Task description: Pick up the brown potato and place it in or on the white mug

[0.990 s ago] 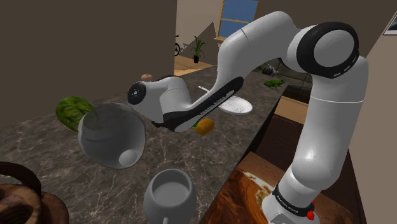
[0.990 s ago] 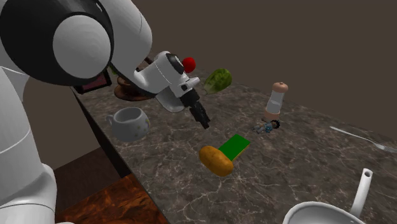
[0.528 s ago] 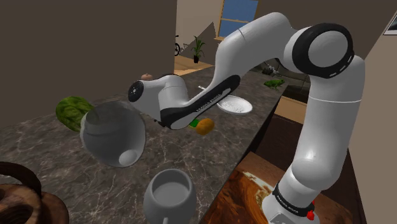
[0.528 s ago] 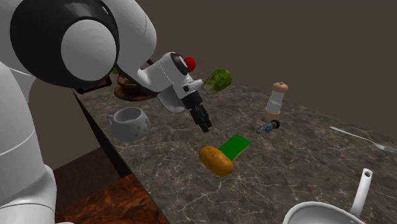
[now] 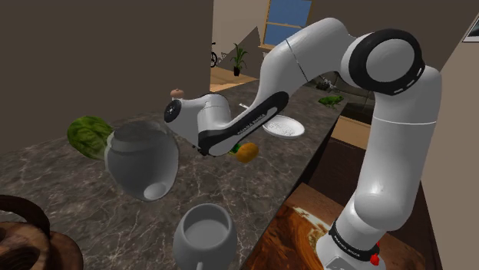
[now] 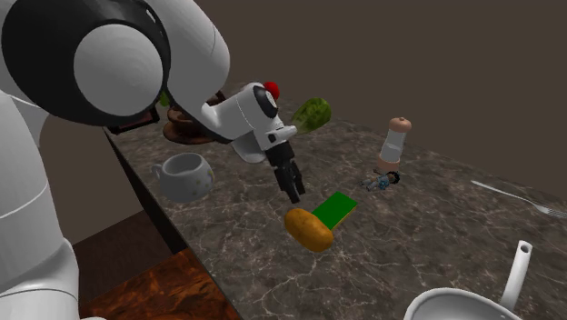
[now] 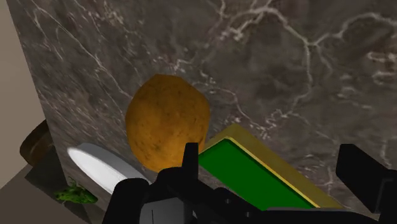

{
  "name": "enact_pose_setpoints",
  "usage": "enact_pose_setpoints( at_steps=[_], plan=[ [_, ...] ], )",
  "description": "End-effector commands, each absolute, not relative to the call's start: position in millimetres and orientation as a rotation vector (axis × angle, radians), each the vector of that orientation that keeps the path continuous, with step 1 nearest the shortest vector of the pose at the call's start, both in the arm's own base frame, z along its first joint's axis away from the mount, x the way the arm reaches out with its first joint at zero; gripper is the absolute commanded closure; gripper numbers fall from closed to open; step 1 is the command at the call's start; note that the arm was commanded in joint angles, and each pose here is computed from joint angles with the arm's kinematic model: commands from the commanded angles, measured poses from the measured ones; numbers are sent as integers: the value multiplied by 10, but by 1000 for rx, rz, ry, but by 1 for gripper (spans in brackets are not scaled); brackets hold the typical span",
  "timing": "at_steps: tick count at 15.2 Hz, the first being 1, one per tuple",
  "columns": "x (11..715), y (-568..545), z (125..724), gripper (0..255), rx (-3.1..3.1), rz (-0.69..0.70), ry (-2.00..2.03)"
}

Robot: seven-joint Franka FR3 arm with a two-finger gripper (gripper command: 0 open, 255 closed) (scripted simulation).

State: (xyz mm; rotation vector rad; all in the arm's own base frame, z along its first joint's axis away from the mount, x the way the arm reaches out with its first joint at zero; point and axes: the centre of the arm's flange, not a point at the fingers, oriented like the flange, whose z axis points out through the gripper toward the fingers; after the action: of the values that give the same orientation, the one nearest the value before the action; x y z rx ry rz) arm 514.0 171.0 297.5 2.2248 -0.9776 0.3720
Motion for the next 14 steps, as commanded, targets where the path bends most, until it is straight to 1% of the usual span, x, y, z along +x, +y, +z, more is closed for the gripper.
enact_pose_setpoints(
  at_steps=[1,3,11,12,14],
  plan=[
    [4825,1460,2755,0,2021,246,-909],
    [4803,1352,2674,0,2021,246,-909],
    [4803,1352,2674,0,2021,246,-909],
    [4798,1268,2644,255,2020,244,-909],
    [4866,1227,2316,255,2016,255,-900]
  ],
)
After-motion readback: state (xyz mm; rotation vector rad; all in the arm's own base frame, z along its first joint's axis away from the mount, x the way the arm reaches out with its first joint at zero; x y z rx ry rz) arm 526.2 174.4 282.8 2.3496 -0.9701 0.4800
